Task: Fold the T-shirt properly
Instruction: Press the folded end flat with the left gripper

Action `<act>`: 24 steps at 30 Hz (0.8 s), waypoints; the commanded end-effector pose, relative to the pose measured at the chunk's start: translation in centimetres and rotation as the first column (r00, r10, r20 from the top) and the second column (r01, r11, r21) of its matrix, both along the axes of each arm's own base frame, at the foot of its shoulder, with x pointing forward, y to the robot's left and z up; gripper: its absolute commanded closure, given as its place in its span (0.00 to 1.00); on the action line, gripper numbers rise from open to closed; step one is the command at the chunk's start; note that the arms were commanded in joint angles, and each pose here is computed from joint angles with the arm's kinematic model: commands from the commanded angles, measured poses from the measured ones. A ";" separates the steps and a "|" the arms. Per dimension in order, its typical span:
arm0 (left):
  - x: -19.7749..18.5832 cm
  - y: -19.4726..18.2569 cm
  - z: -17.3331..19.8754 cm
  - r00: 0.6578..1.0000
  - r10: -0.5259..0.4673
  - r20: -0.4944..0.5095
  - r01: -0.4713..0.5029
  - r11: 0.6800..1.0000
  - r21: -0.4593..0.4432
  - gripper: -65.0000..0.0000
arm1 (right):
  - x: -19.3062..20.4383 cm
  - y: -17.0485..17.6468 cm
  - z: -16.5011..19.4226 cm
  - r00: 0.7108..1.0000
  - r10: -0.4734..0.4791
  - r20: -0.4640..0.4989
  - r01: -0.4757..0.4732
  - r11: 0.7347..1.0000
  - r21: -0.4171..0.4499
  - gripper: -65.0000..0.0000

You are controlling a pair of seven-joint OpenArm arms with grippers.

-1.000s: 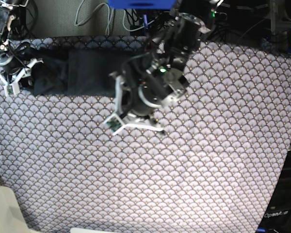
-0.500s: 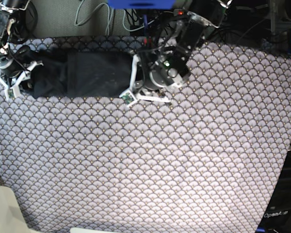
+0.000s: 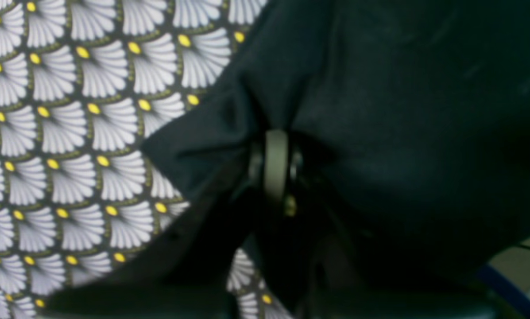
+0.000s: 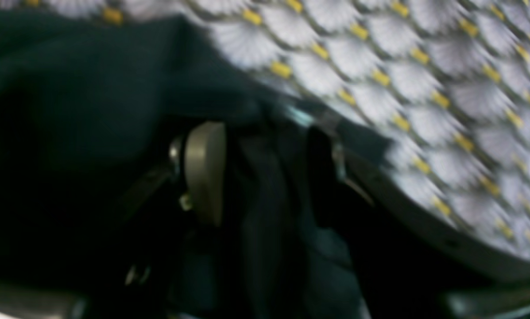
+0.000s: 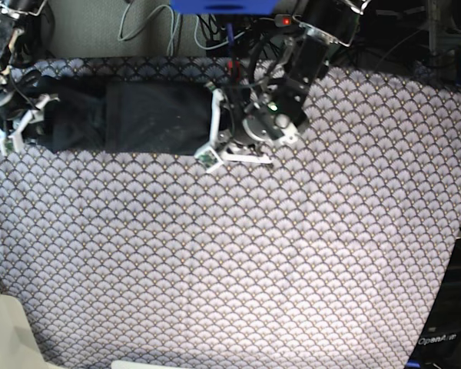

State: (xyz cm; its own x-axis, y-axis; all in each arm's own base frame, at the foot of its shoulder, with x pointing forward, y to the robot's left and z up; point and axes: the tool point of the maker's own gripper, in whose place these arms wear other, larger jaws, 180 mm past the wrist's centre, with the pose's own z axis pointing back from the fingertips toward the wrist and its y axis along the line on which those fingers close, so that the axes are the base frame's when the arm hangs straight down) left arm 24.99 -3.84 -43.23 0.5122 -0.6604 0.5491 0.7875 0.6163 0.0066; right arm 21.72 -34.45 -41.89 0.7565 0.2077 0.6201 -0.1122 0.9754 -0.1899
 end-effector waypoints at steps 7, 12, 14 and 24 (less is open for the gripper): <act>0.1 3.5 -1.4 0.997 0.072 -0.033 -0.068 0.992 0.105 1.00 | 1.4 -1.5 4.6 0.997 -0.003 0.080 0.011 0.994 -0.106 0.52; -0.6 3.5 -1.8 0.996 0.072 -0.046 -0.067 0.992 0.103 1.00 | 1.4 -2.1 5.1 0.999 -0.028 0.019 0.030 0.990 -0.141 0.52; -1.0 3.4 -1.9 0.996 0.072 -0.051 -0.066 0.993 0.101 1.00 | 0.9 -2.9 5.2 0.998 -0.059 -0.001 0.058 0.987 -0.151 0.52; -1.1 3.4 -1.9 0.996 0.072 -0.051 -0.066 0.993 0.100 1.00 | -0.3 -6.0 6.5 0.984 -0.176 0.016 0.176 0.970 -0.166 0.45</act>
State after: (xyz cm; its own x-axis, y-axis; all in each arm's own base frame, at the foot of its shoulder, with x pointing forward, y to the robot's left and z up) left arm 24.92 -3.14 -43.42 0.5506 -0.6061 0.5740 0.7535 0.6568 -0.0293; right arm 20.89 -39.79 -36.71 0.8098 0.1570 0.5653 0.0463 0.9434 -0.3284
